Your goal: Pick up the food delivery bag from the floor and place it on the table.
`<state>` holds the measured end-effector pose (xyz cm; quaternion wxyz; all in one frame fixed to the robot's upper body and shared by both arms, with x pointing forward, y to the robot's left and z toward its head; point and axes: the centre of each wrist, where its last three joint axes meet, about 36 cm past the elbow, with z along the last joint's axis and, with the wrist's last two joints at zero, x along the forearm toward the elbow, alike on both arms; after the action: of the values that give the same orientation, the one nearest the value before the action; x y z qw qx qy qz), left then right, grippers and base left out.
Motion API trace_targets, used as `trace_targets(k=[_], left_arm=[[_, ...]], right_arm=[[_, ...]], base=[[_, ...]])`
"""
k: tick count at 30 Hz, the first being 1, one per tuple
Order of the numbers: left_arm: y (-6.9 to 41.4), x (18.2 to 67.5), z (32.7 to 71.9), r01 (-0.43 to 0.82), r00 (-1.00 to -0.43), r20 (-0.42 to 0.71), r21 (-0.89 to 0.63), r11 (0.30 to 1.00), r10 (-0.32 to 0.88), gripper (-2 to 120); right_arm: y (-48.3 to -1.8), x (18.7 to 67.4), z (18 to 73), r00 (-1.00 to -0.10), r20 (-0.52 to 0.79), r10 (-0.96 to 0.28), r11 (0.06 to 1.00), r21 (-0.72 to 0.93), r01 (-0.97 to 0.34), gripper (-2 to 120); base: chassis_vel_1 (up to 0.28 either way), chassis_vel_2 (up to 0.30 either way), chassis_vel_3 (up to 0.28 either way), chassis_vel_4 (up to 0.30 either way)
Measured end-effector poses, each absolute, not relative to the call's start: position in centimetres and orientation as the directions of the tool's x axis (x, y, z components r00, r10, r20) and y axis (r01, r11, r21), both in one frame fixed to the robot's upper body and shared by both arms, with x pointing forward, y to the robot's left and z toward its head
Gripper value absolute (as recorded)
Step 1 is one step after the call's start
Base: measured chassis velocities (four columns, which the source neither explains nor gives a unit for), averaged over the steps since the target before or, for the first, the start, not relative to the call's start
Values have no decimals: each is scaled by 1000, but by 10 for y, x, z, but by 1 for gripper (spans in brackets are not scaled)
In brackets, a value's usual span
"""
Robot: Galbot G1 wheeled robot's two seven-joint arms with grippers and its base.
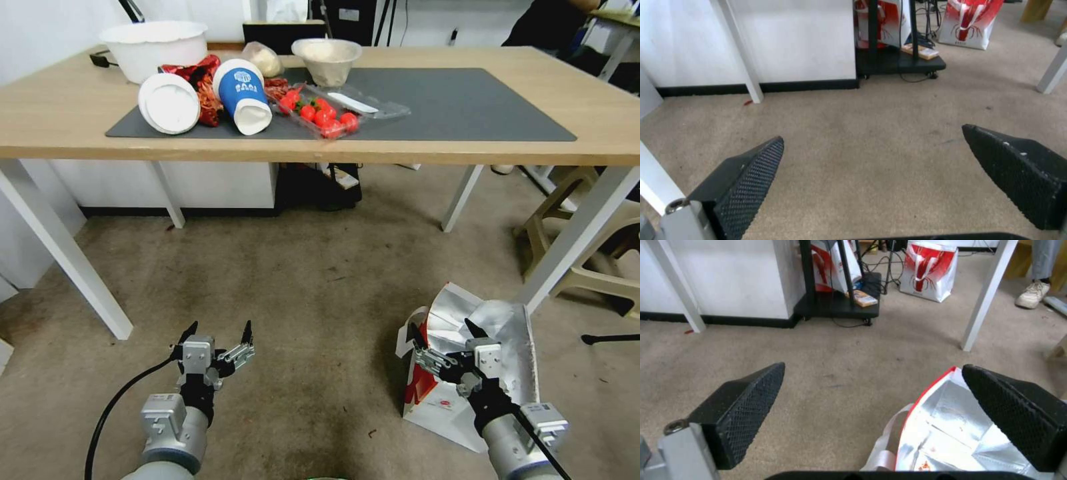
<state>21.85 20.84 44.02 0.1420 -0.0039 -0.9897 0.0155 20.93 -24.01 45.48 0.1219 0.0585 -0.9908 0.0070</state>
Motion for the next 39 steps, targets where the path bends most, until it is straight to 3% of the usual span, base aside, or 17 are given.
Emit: trace_targets(k=[39], left_arm=[[210, 217, 428, 6, -966, 258, -42, 999, 17, 100]], right_arm=[[-241, 209, 451, -960, 257, -114, 993, -1, -119, 100]], base=[[0, 0, 0, 0]])
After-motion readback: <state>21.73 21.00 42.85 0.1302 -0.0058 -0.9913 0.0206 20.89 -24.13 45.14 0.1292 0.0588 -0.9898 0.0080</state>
